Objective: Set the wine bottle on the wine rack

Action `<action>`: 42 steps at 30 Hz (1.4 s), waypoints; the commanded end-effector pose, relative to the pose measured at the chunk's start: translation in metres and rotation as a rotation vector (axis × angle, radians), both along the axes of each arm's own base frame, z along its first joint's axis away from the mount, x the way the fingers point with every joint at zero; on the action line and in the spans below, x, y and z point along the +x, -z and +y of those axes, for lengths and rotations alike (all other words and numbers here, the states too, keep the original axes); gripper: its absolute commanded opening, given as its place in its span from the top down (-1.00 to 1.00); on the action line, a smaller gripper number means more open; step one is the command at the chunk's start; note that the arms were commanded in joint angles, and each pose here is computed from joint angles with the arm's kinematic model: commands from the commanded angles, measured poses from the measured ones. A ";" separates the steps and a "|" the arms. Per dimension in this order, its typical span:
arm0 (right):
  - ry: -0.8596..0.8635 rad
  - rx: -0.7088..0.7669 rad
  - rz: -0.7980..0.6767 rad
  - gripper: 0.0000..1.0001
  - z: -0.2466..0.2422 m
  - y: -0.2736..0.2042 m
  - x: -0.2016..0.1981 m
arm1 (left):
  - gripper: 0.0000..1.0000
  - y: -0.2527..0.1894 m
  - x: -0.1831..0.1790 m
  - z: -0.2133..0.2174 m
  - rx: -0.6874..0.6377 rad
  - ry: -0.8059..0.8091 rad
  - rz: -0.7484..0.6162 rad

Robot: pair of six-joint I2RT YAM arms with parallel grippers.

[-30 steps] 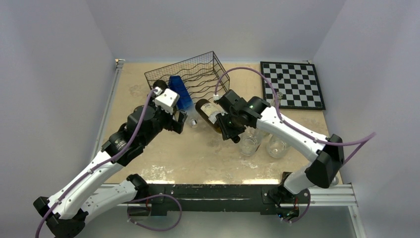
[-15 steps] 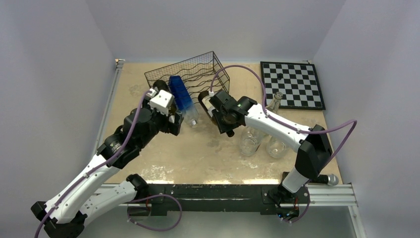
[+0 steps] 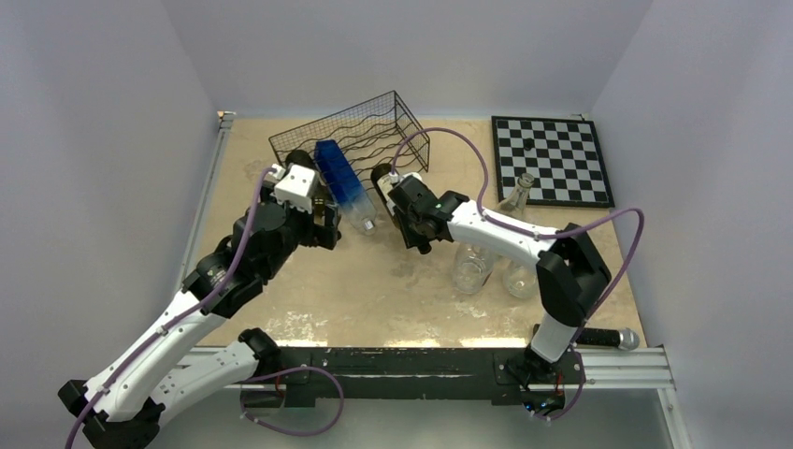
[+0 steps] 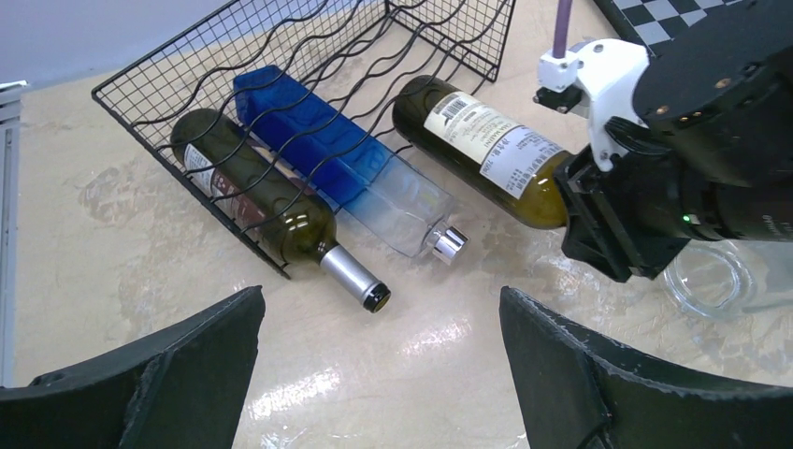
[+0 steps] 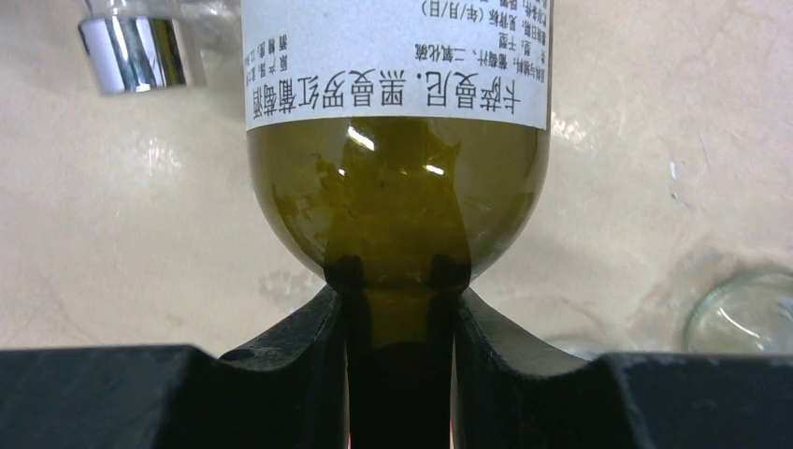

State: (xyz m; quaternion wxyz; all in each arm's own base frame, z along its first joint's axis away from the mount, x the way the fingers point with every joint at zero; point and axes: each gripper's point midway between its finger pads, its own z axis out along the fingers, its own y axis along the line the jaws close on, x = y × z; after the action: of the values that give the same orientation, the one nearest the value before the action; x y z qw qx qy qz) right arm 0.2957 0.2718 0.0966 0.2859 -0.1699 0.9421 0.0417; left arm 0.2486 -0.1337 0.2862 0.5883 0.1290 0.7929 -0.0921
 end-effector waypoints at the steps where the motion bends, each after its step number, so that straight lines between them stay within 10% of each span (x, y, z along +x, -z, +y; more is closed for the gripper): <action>1: 0.034 0.180 -0.232 1.00 0.035 -0.052 0.050 | -0.99 -0.017 0.004 0.002 -0.073 -0.054 -0.004; 42: 0.021 0.297 -0.264 1.00 0.088 -0.044 0.150 | -0.99 0.007 0.035 0.015 -0.192 -0.178 0.253</action>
State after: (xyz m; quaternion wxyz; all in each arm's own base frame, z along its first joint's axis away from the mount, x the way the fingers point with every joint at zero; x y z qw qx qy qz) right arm 0.4071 0.3360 0.0645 0.3345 -0.1524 0.9249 0.0972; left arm 0.2773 -0.1165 0.2546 0.4756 -0.0128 0.8721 -0.1143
